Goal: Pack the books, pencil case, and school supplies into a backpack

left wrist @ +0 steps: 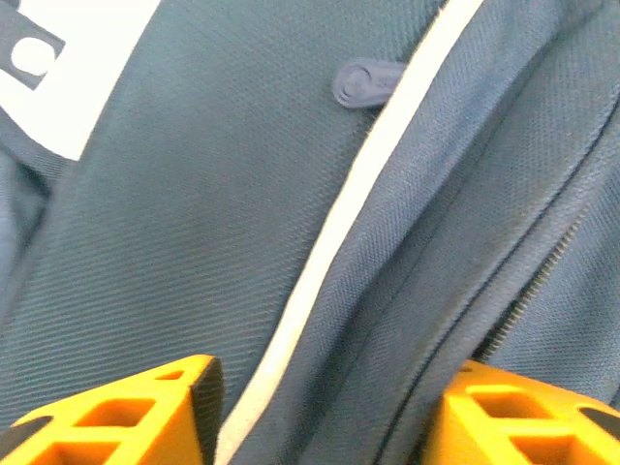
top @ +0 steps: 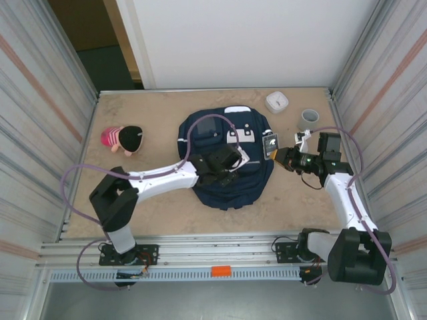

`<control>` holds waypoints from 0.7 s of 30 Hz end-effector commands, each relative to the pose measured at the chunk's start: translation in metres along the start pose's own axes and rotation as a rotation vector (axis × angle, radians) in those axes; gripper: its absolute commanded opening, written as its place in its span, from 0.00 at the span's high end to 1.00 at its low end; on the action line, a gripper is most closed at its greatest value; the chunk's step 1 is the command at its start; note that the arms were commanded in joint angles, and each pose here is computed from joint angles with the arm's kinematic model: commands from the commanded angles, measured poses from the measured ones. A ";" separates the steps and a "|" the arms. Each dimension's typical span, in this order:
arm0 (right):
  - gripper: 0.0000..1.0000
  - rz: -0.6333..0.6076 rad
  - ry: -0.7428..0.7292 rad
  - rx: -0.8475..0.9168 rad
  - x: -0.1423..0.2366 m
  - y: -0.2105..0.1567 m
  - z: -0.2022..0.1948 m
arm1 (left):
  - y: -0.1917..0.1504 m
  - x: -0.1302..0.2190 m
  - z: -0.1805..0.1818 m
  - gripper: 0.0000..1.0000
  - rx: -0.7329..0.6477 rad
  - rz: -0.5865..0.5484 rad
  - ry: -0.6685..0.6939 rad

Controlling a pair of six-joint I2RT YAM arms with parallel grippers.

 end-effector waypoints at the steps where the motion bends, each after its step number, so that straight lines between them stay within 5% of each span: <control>1: 0.94 0.000 -0.001 0.013 0.004 -0.004 0.001 | 0.012 0.019 0.034 0.57 0.088 -0.099 0.106; 7: 0.94 0.016 0.007 -0.004 0.007 -0.014 0.003 | 0.011 0.022 0.034 0.91 0.095 -0.079 0.075; 10: 0.94 0.035 0.002 -0.026 0.009 -0.021 0.004 | 0.022 0.032 0.036 1.00 0.128 -0.112 0.060; 21: 0.93 0.239 0.117 -0.082 -0.010 -0.076 0.022 | 0.057 0.067 0.044 1.00 0.279 -0.235 -0.067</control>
Point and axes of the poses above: each hand's point on the last joint's axis, 136 mm out from that joint toward the fingers, its own x axis back along the fingers, its own z axis along the line the jaws close on, y = z × x, the point moved 7 cm from there along x, back along the fingers, and after that the axes turned 8 degrees about x, right-handed, at the moved point
